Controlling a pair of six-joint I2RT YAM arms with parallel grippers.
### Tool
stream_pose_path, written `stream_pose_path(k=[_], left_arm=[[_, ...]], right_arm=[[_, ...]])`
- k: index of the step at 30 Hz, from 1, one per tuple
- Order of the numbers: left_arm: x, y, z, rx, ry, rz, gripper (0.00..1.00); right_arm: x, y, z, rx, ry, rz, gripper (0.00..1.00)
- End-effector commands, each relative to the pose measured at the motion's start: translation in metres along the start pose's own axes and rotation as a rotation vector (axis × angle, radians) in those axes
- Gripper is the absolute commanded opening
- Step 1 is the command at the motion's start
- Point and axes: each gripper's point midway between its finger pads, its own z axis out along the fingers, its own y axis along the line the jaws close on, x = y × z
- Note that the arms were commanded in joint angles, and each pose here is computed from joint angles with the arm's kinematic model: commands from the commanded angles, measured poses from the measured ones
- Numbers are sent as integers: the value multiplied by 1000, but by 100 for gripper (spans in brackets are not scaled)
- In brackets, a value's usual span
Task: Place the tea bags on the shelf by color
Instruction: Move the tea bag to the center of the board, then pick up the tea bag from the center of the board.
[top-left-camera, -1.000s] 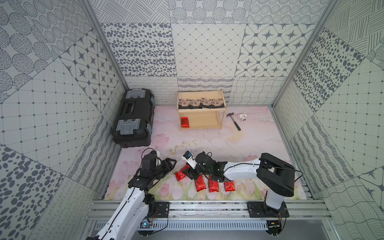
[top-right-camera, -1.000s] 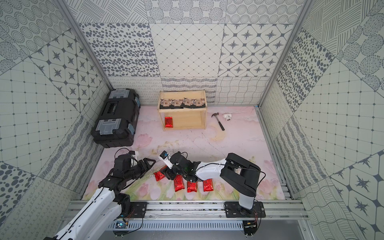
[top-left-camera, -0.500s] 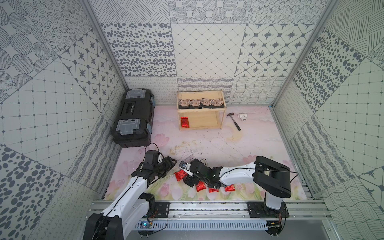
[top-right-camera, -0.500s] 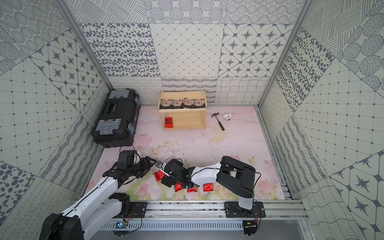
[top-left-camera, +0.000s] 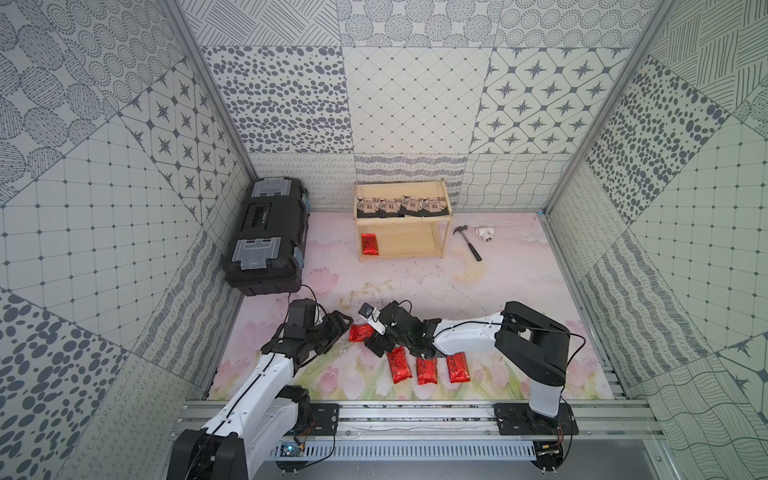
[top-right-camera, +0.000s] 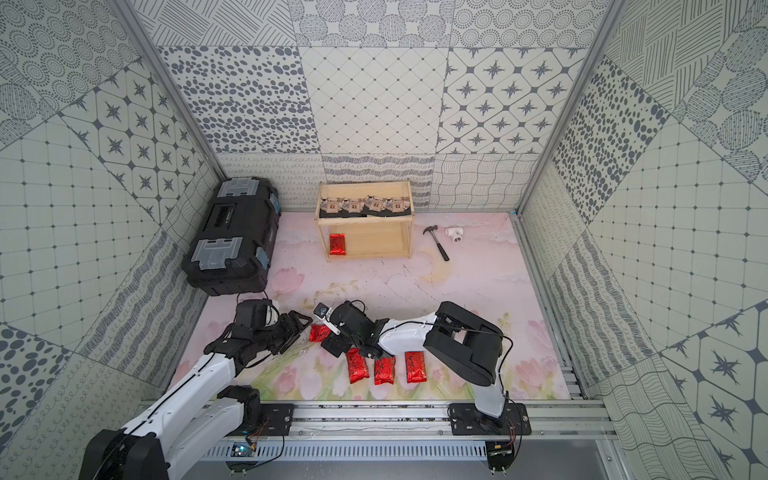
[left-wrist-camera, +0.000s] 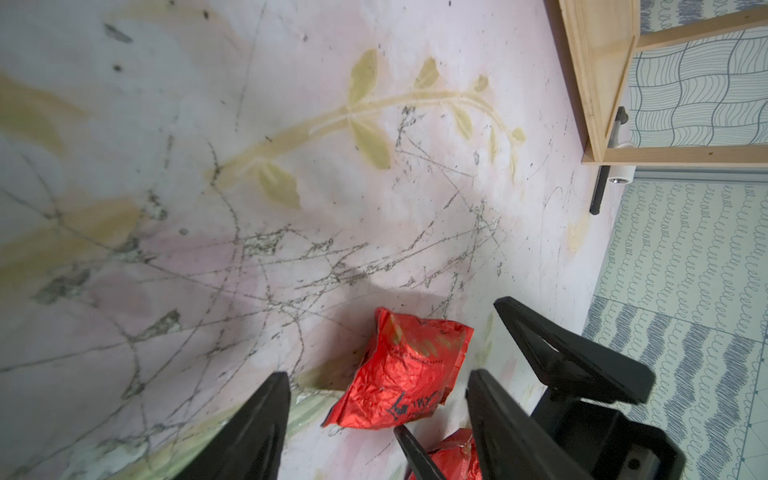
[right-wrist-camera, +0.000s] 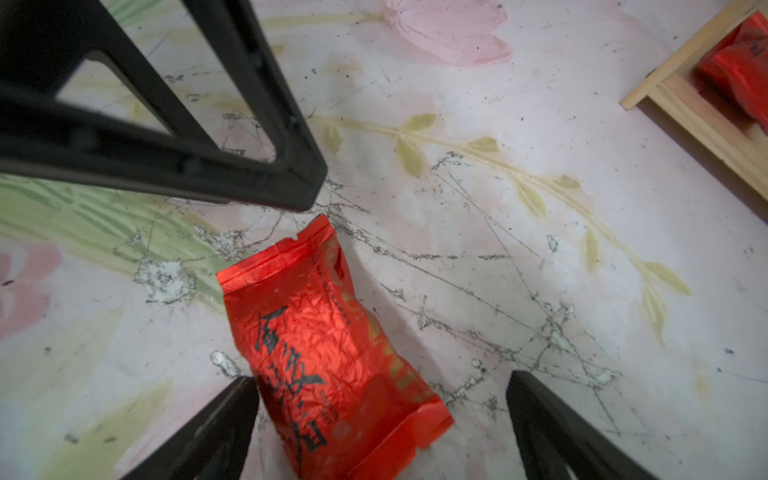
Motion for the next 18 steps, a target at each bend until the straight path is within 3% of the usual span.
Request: stream_pose_path(k=[1,8,14,18], left_arm=[[-5,-12,2,71,-15,42,70],[-3,-15,8,140,-28,74,60],[-3,-15,10,167,-45,106,51],[-4,-13,9,156,-57,95,48]], right_arm=[[-30,1,-11,-67,-103,95,98],[-51,-6,-24,-165,-228,227,79],[-57,-5,-14,-195,-260,246,52],[-51,-3,-7,-209,-251,260,40]])
